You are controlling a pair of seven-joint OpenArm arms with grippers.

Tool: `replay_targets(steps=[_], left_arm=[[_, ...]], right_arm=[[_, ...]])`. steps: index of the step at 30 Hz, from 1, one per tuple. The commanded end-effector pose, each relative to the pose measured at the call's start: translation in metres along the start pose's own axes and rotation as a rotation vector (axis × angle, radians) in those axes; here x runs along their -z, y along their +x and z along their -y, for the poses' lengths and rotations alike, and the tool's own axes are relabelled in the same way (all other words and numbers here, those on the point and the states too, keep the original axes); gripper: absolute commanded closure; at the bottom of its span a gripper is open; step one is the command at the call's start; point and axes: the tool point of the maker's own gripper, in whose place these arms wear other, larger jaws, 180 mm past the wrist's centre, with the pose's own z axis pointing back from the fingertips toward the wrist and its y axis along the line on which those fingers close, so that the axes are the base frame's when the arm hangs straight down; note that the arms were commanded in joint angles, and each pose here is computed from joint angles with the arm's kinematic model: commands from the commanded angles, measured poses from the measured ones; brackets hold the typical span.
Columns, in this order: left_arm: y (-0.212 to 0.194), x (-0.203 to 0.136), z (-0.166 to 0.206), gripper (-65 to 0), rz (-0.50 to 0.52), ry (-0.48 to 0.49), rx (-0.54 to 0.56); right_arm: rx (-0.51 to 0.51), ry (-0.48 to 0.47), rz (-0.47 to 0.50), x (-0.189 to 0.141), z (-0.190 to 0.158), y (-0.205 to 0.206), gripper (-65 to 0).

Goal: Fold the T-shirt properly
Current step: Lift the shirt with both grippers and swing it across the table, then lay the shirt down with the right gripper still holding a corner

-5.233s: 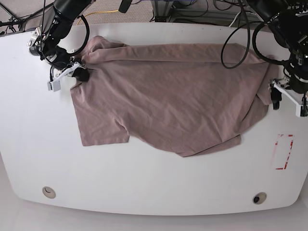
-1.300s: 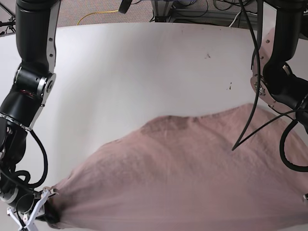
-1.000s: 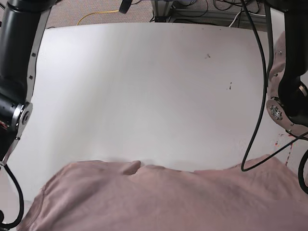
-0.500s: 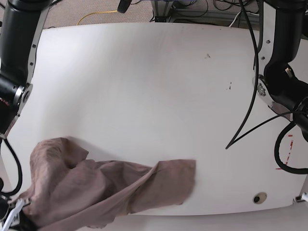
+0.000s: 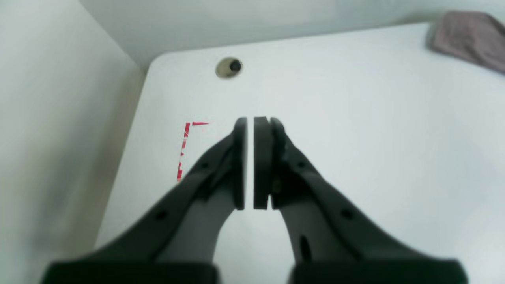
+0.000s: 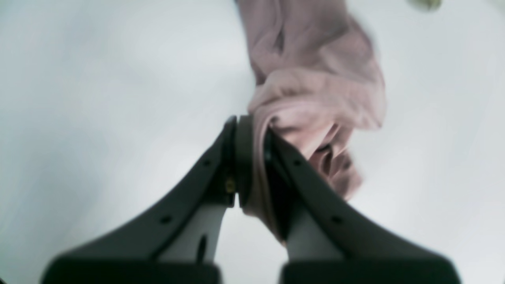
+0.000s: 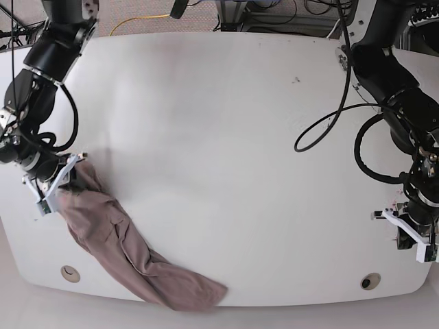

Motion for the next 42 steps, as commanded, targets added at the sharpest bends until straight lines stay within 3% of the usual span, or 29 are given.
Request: replay_targets(steps=[1, 9, 14, 18, 25, 28, 33, 39, 42], left_arm=[[0.018, -0.005, -0.002, -0.3, 0.091, 0.004, 0.01], [0.002, -0.005, -0.005, -0.3, 0.066, 0.01, 0.009], [0.0, -0.012, -0.029, -0.4, 0.067, 0.067, -0.012], [0.004, -0.022, -0.058, -0.4, 0.075, 0.134, -0.006], [0.021, -0.043, -0.105, -0.4, 0.093, 0.245, 0.06], [0.027, -0.056, -0.128, -0.4, 0.096, 0.302, 0.081], [0.032, -0.069, -0.149, -0.4, 0.104, 0.357, 0.086], [0.031, -0.072, -0.153, -0.4, 0.1, 0.367, 0.092], [0.026, -0.071, -0.151, -0.4, 0.089, 0.362, 0.091]], right_arm=[[0.0, 0.029, 0.06, -0.001, -0.014, 0.007, 0.0], [0.08, 0.139, 0.036, 0.02, -0.066, -0.026, 0.0], [0.127, 0.196, 0.055, 0.032, -0.091, -0.026, 0.0], [0.136, 0.29, 0.093, 0.047, -0.131, -0.016, 0.0], [0.145, 0.549, 0.099, 0.066, -0.247, -0.009, 0.0], [0.137, 0.708, 0.072, 0.067, -0.317, -0.014, 0.0], [0.013, 0.971, 0.056, 0.04, -0.425, -0.025, 0.0], [-0.04, 0.941, 0.048, 0.045, -0.41, -0.023, 0.0], [-0.104, 0.87, -0.016, 0.054, -0.373, -0.041, 0.0]])
